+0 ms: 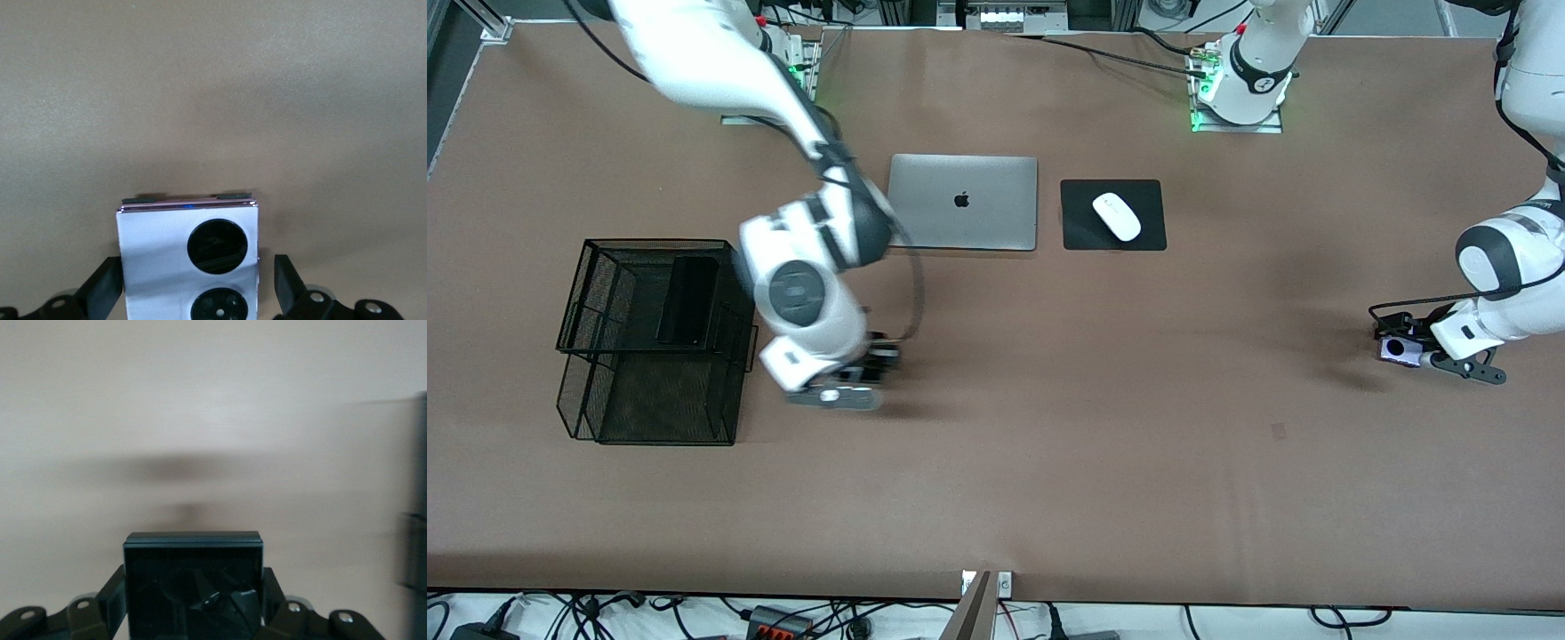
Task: Place phones with both arms
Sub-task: 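Carry the black flip phone into the basket while the left gripper lifts the white phone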
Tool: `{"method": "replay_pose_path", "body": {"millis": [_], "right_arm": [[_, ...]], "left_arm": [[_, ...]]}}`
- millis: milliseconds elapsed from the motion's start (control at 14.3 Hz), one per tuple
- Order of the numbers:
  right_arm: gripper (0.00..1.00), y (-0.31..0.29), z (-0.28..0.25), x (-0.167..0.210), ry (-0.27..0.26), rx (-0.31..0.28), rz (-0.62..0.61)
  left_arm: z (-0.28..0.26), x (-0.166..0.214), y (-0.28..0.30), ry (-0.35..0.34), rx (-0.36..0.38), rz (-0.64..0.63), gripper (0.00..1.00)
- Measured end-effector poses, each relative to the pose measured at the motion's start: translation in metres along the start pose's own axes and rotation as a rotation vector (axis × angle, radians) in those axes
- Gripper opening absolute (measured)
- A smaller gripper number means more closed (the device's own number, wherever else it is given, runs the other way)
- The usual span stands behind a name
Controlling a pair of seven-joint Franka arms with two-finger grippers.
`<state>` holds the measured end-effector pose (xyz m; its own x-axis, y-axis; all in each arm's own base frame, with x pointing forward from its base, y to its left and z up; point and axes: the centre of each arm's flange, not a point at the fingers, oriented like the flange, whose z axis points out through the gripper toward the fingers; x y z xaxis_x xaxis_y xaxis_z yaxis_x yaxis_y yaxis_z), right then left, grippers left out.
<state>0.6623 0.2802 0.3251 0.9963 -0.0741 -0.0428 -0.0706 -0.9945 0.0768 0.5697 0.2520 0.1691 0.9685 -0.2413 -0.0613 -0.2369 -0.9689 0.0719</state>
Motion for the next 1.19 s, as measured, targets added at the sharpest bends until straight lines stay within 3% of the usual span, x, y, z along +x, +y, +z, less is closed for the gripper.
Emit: {"method": "replay_pose_path", "body": {"millis": [350,491,631,841,981,1191], "right_arm": [[0.80,0.120,-0.018,0.015,-0.141,-0.033,-0.037],[0.80,0.159,-0.026,0.018,-0.178,-0.028,-0.067],[0.80,0.203,-0.033,0.019,-0.218,-0.019,-0.078],[0.80,0.277,-0.026,0.019,-0.276,0.007,-0.077],[0.80,0.309,-0.009,0.012,-0.319,0.022,-0.072],[0.80,0.328,0.016,0.001,-0.373,0.032,-0.059]], "left_arm": [[0.005,-0.003,-0.004,0.000,-0.001,0.001,1.00],[0.005,-0.003,-0.004,0.000,-0.001,0.002,0.96],[0.003,-0.003,-0.004,0.003,0.001,-0.001,0.83],[0.003,0.000,0.000,0.005,-0.013,-0.012,0.83],[0.001,0.011,0.019,-0.022,-0.066,-0.040,0.83],[-0.011,0.057,0.092,-0.041,-0.164,-0.102,0.83]]}}
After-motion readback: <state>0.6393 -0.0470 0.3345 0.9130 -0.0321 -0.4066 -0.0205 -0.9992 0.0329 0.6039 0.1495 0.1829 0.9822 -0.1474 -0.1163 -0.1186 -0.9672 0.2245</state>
